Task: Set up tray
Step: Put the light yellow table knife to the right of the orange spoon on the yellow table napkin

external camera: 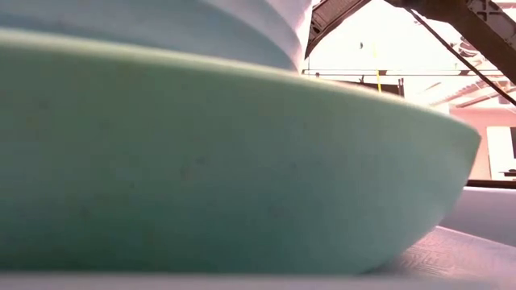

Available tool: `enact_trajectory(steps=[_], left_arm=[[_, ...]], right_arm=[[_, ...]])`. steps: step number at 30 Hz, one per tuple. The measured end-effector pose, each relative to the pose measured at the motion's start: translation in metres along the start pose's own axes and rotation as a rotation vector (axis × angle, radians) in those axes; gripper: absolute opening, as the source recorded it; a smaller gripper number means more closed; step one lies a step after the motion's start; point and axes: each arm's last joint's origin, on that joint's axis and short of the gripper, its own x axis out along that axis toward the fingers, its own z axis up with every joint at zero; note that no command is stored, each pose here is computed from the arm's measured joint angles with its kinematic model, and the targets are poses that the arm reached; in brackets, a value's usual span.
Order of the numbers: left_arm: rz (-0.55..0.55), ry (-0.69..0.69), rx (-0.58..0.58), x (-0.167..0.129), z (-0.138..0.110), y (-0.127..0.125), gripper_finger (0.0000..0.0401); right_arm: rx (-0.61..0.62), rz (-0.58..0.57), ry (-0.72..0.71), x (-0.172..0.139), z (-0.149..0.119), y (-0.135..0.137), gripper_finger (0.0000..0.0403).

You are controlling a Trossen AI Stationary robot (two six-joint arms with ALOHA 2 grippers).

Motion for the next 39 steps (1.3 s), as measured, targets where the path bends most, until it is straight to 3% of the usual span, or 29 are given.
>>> enact_trajectory(steps=[12, 25, 39], left_arm=[[0.001, 0.000, -0.004, 0.000, 0.000, 0.001, 0.0397], [-0.027, 0.002, -0.003, -0.007, -0.003, 0.000, 0.0397], [-0.024, 0.008, 0.009, -0.007, -0.003, 0.000, 0.0397]], right_arm=[[0.054, 0.031, 0.096, 0.035, 0.013, -0.023, 0.0001], [0.156, 0.037, 0.113, 0.015, 0.024, -0.035, 0.0000], [0.211, 0.161, 0.192, 0.003, 0.027, -0.042, 0.0000]])
